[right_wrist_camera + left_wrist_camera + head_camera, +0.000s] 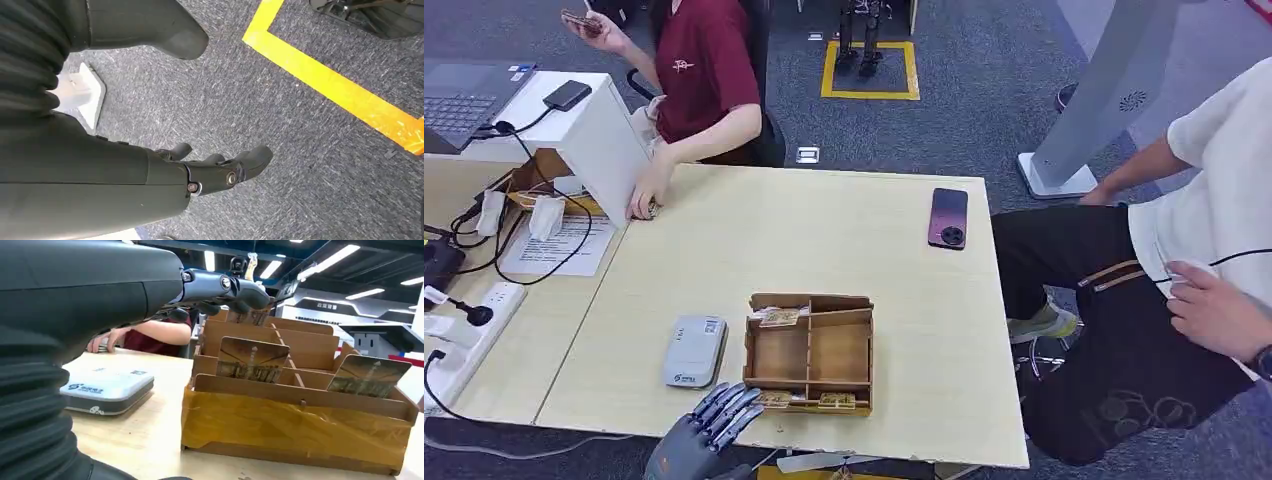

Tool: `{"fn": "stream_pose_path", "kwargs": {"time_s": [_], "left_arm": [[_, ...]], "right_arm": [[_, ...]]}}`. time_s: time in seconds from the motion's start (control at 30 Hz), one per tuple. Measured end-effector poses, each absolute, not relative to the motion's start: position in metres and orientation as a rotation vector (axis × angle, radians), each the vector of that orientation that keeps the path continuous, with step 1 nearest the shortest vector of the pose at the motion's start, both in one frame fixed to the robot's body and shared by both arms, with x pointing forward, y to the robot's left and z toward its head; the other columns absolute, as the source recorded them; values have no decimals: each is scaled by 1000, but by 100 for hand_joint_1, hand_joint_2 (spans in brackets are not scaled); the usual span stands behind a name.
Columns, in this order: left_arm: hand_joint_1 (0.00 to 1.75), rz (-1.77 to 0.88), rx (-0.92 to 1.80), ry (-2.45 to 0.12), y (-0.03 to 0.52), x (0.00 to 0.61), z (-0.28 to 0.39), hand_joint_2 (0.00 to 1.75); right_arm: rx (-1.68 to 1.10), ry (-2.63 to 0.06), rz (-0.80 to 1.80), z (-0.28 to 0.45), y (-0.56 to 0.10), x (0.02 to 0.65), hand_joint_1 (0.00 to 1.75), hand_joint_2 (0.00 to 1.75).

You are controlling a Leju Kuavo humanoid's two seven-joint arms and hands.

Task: Pass the card to the sensor for recognition and then transmit it.

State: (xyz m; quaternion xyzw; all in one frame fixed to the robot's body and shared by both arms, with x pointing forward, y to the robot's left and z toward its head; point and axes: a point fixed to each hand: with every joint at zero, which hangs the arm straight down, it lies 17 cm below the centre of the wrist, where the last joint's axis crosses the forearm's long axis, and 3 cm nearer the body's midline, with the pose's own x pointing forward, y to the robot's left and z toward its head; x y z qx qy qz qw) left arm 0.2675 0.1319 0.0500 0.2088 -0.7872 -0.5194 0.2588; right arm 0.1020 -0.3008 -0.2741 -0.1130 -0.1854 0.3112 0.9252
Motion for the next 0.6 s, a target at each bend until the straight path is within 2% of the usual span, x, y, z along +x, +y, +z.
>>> {"fn": "stream_pose_path", "kwargs": {"time_s": [0.17,0.43,0.47,0.6], "left_arm": [[0,-1384,571,-2138,132,275,53,175],[0,-1207,523,-2122,142,303,60,175],[0,-1181,512,-2122,143,305,61,175],[0,-1173,519,-2130,143,309,62,175]], "right_arm": [[-231,-383,648,-274,-300,103,0,175],[-229,-387,658,-273,-297,106,0,175],[-229,-387,659,-273,-297,106,0,0],[-228,-388,663,-273,-296,107,0,0]]}}
